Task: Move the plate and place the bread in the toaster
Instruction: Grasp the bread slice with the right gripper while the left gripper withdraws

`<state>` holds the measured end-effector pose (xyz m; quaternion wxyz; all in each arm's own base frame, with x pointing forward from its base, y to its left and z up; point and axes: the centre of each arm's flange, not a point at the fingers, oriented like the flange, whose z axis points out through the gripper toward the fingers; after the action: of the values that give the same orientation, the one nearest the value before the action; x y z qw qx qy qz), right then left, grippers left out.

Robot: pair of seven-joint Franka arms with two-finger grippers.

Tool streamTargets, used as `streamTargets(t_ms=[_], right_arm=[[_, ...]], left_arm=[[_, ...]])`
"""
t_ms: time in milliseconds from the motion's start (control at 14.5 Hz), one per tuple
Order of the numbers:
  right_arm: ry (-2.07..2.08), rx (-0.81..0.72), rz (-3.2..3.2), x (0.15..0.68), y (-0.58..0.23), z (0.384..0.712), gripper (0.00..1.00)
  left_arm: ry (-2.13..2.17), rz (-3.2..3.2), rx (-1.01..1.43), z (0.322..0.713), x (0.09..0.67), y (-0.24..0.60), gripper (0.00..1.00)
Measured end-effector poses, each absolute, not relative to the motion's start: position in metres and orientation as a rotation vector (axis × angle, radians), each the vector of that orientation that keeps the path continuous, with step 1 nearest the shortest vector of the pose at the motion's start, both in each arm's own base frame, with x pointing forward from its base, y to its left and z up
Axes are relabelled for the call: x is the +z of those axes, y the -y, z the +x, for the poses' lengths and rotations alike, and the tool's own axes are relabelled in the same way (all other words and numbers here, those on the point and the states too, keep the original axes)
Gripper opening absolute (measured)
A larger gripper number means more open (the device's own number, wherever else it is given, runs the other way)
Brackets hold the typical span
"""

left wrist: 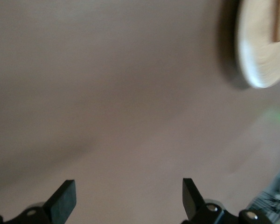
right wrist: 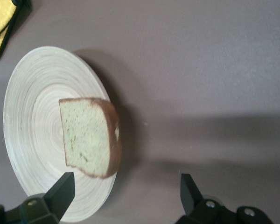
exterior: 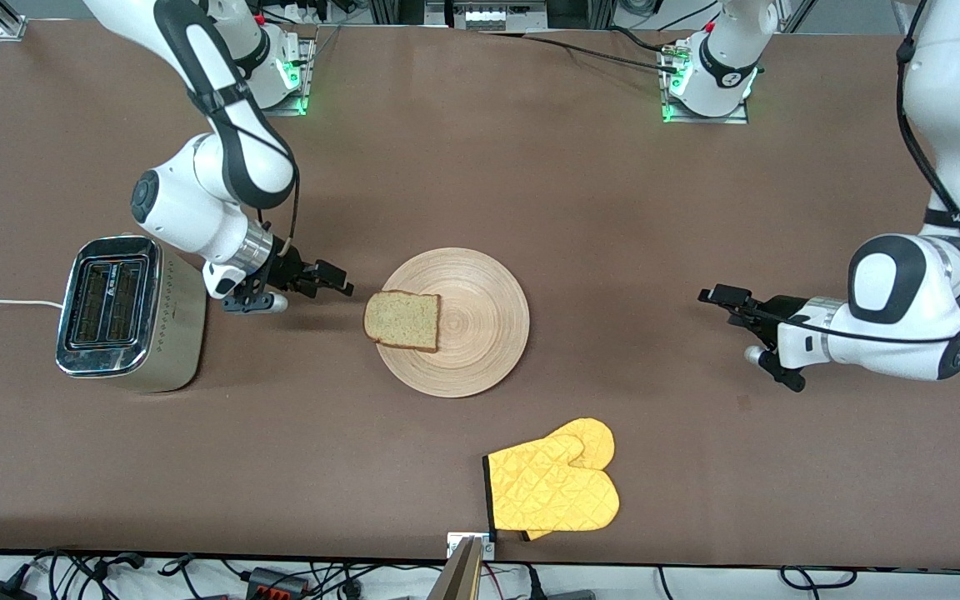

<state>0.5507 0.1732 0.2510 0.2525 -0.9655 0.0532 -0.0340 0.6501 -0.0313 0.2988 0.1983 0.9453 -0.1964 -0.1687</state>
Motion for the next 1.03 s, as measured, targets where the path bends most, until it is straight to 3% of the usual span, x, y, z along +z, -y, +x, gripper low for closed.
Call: streamTargets(t_ms=[756, 894, 1031], right_arm=[[-0.134, -0.106, -2.593, 0.223, -0.19, 0.584, 1.0], [-0.161, -0.08, -2.579, 0.212, -0.194, 0.581, 0.96], [-0.21, -0.058, -2.547, 0.203, -0.2, 0.577, 0.81]], left_arm=[[0.401, 3.288, -0.651, 0.636, 0.337, 0.136, 1.0], [0.35, 3.238, -0.673, 0.634, 0.376, 0.139, 1.0], [0.278, 3.171, -0.628, 0.629, 0.425, 0.136, 1.0]])
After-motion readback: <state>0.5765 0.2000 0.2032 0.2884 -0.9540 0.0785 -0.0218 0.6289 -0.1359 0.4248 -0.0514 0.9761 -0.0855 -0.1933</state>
